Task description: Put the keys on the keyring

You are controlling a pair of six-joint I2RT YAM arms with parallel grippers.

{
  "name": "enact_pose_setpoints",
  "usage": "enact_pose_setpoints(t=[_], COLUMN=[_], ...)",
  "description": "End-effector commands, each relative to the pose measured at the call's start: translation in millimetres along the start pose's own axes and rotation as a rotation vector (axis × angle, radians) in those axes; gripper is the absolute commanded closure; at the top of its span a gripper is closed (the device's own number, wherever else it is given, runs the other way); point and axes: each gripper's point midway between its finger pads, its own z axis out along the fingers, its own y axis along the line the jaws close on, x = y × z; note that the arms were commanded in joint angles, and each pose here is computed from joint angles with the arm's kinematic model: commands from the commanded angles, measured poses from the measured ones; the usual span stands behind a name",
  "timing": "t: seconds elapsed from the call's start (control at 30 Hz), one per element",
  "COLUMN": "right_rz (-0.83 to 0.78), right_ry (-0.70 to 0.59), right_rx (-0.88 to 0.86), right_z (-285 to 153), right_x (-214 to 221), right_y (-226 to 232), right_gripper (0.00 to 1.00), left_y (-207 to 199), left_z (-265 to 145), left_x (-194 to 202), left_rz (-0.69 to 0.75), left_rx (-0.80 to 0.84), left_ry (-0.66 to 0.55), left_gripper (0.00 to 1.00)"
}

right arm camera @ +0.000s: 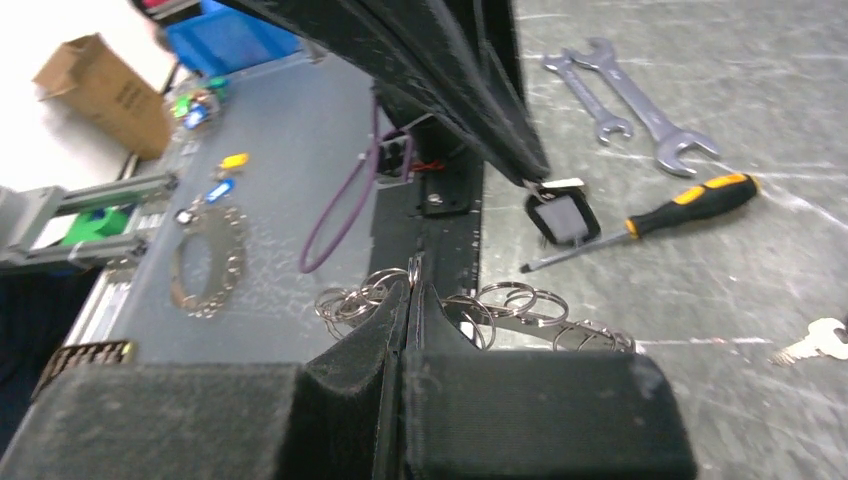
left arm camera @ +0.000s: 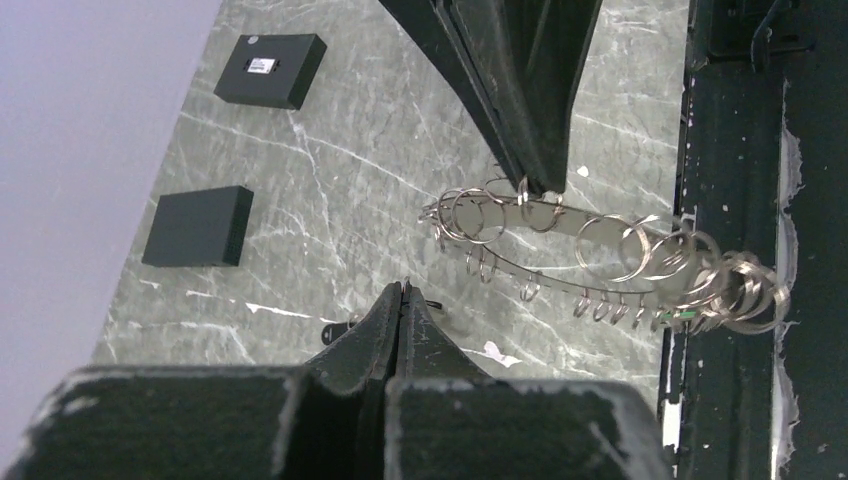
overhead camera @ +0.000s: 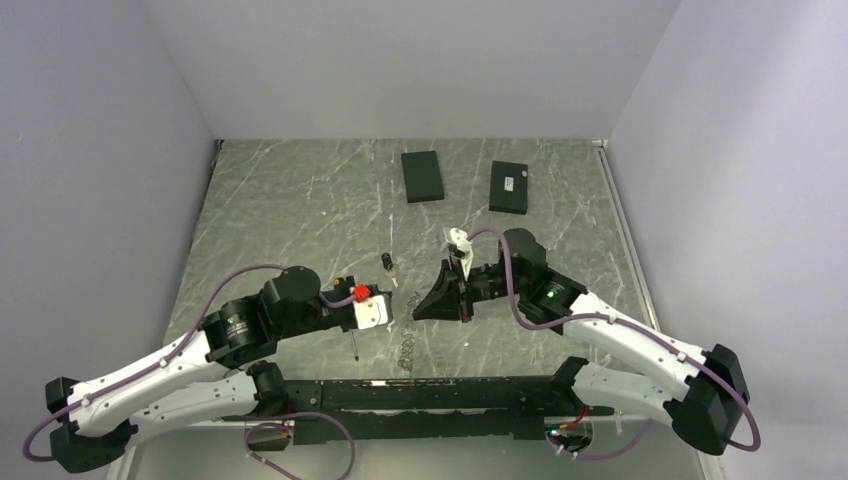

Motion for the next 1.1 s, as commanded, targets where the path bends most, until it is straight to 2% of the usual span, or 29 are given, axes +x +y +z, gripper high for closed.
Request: enact_pose_setpoints(t=[0.0,0.23,0.37,0.5,0.67,0.93,1.07], right_rz=[-0.104,-0.020,-0.010,0.005,0.007,0.062,0.103], right_ry=[-0.049,0.069,0.095,0.129,0.142,0.161,0.121], right_rx=[-0.196,-0.352,-0.454,-0.569,-0.629,-0.602,-0.321], right_z=[-2.3,1.1,0.2,-5.1,-5.2,3.2,17.1], right_x=[-39.1,-33.8,-38.3,-39.6,-42.8,-38.0,-40.3], right_y=[38.8,50.1,58.9,69.4,70.8,59.5,21.8], right_gripper=[1.00,1.00,1.00,1.00,1.00,1.00,1.00], left_y=[0.0,-13.4,-17.5,-20.8,-29.1,-30.8,-30.6], left_z=[-0.8,-10.3,-21.3,-30.9,-38.8,-43.5,-42.5], left_x=[-21.4,-24.9,-30.9,-35.7,-40.4,-47.3,-45.8], left_rz=[0.113,0.210,0.248,0.258,0.248,0.276,0.266], left_rx=[0.032,0.108,0.132,0.140,0.174,0.200,0.206], left_ry=[-0.090,-0.132,-0.163,-0.195,-0.234,-0.245,-0.228], left_gripper=[1.00,1.00,1.00,1.00,1.00,1.00,1.00])
